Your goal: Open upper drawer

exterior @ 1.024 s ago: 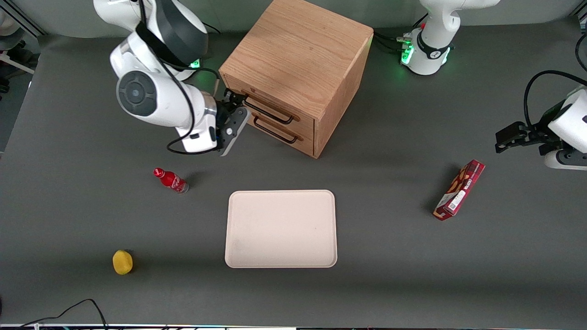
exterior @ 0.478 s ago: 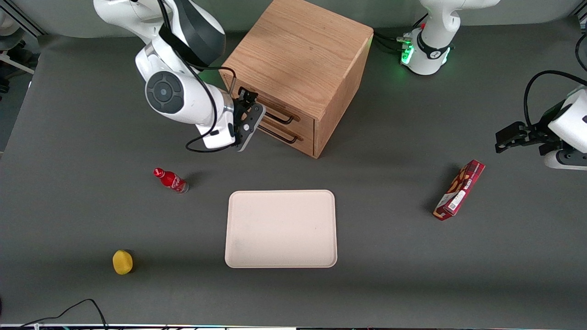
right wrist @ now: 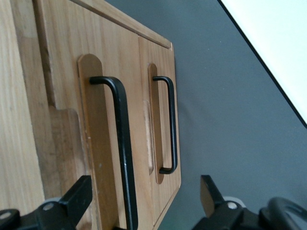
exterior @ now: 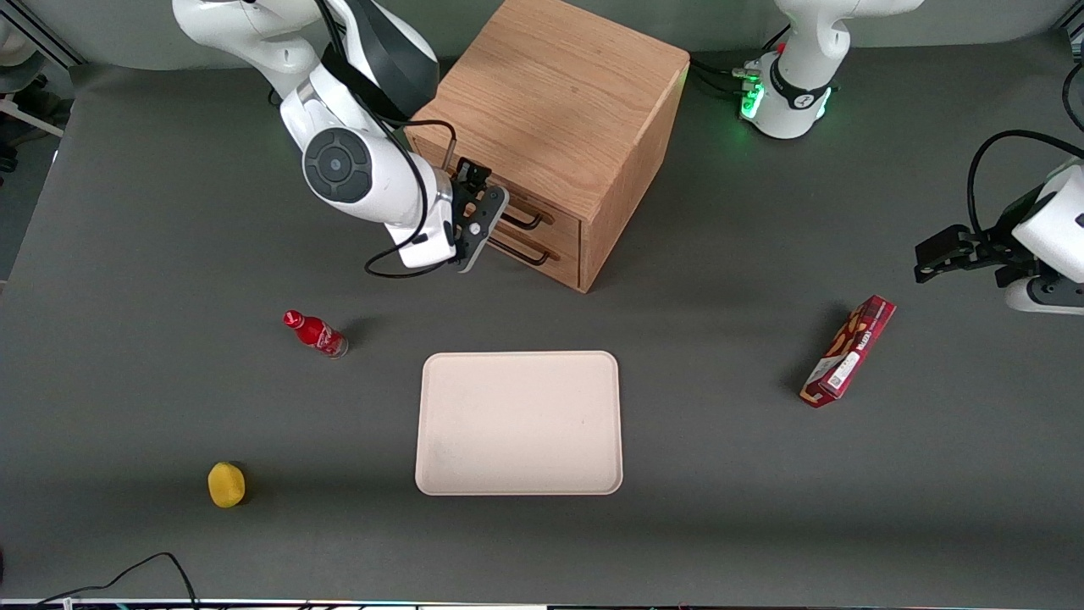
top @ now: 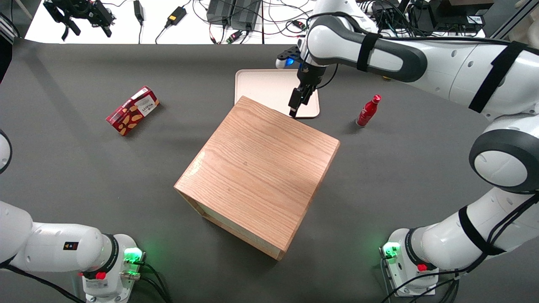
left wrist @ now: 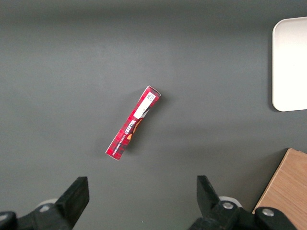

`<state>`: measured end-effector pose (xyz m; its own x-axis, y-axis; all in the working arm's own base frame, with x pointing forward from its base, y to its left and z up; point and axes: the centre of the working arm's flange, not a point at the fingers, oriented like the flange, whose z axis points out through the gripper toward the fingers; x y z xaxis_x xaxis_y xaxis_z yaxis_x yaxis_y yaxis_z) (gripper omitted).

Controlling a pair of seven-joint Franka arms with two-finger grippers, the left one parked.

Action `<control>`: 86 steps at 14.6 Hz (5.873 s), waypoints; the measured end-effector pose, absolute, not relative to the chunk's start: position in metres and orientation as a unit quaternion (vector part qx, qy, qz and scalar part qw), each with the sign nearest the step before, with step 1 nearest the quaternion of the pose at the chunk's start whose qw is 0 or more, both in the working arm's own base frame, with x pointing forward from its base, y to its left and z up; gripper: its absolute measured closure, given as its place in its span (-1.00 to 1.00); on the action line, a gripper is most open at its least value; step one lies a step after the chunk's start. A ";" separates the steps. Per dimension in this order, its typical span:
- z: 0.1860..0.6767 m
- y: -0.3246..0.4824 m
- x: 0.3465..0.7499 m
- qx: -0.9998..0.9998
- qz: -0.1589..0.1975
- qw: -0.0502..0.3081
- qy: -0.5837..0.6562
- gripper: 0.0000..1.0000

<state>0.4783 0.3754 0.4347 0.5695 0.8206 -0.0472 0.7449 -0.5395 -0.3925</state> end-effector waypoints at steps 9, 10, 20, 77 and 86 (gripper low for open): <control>0.423 0.390 0.472 -0.867 0.113 0.166 -0.456 -1.00; 0.423 0.390 0.473 -0.867 0.112 0.165 -0.456 -1.00; 0.406 0.390 0.480 -0.868 0.110 0.154 -0.458 -1.00; 0.372 0.308 0.603 -0.880 0.056 0.112 -0.459 -1.00; 0.368 0.278 0.633 -0.885 0.048 0.102 -0.452 -1.00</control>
<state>0.6330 0.2778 0.3680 0.5876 0.8091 0.0079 0.7896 -0.5712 -0.2244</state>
